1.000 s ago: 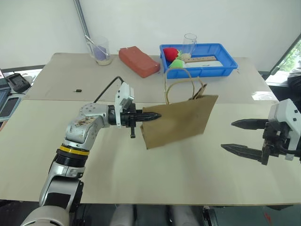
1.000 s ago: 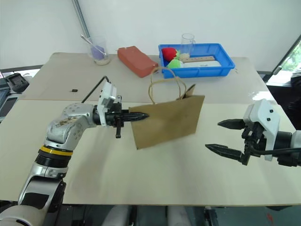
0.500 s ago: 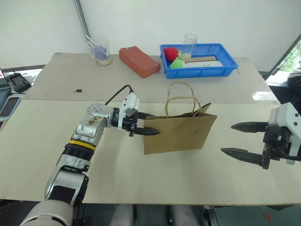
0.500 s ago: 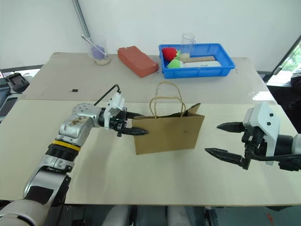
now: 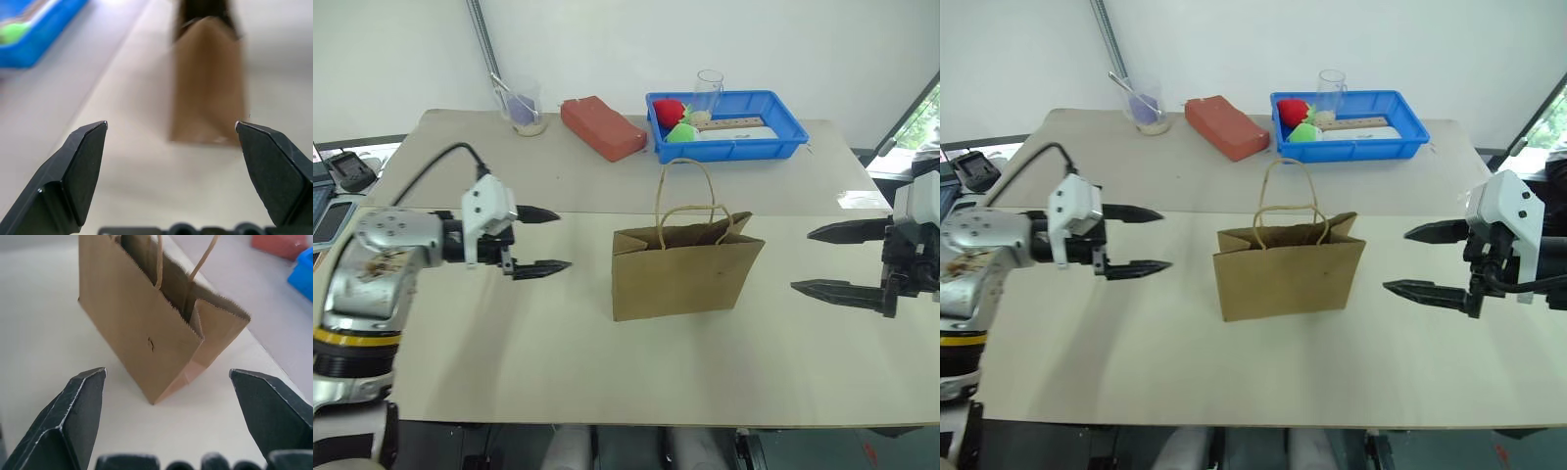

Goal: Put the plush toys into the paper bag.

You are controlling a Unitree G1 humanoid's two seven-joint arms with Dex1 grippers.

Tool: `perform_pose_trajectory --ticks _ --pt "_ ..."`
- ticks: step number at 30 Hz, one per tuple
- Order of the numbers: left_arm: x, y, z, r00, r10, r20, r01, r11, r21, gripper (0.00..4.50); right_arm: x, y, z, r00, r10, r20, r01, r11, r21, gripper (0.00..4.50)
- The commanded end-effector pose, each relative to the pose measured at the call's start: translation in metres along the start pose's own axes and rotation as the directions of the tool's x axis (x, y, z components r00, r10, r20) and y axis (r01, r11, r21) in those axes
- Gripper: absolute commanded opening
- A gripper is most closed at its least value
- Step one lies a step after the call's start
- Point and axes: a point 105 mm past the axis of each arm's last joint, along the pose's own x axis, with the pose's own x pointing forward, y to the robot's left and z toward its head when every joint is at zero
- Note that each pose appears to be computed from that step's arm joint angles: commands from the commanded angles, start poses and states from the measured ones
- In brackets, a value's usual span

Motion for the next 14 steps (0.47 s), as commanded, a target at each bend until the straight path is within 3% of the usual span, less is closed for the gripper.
perform_pose_trajectory --ticks 1,14 --pt "-0.017 -0.009 0.01 1.0 0.02 -0.017 -0.02 1.0 0.006 4.48 -0.01 -0.011 0.011 1.0 -0.001 0.007 0.002 0.996 -0.085 4.5" --pt "-0.031 -0.012 0.002 0.996 0.06 -0.062 -0.063 0.997 -0.05 4.48 -0.009 -0.023 0.008 0.999 0.045 -0.014 -0.047 0.985 -0.166 4.5"
